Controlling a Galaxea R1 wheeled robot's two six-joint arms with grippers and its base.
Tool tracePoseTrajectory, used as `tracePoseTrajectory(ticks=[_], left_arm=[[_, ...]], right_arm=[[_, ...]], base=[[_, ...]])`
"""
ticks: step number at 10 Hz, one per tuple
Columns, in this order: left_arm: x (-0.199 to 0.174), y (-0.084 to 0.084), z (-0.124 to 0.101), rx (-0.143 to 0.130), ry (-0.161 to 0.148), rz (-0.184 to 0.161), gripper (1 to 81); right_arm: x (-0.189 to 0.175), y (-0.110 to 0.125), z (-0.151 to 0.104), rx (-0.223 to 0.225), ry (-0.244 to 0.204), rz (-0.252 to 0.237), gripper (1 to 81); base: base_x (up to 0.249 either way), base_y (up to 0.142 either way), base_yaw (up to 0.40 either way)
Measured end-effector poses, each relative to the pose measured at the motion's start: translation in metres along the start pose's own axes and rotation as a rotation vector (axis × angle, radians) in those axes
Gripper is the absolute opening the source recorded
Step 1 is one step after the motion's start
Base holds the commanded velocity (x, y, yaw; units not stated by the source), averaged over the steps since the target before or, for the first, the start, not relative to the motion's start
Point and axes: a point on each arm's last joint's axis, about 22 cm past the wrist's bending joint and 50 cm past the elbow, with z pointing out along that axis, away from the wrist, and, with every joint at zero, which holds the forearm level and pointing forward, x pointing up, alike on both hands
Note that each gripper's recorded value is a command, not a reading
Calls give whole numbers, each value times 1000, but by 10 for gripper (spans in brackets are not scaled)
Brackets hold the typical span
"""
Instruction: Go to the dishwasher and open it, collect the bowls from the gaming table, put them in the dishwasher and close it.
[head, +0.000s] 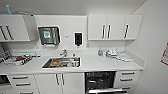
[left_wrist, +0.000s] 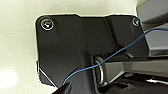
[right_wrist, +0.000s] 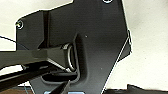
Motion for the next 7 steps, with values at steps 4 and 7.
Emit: tracePoseTrajectory(ticks=[4,7], left_arm=[[-4,10,7,6,-3,1,811],[-4,8,7,11,-3,2,811]], right_arm=[[2,-20,6,14,4,-2,811],[8,-15,7,-16,13,-3,811]], base=[[0,0,0],[0,0,0]])
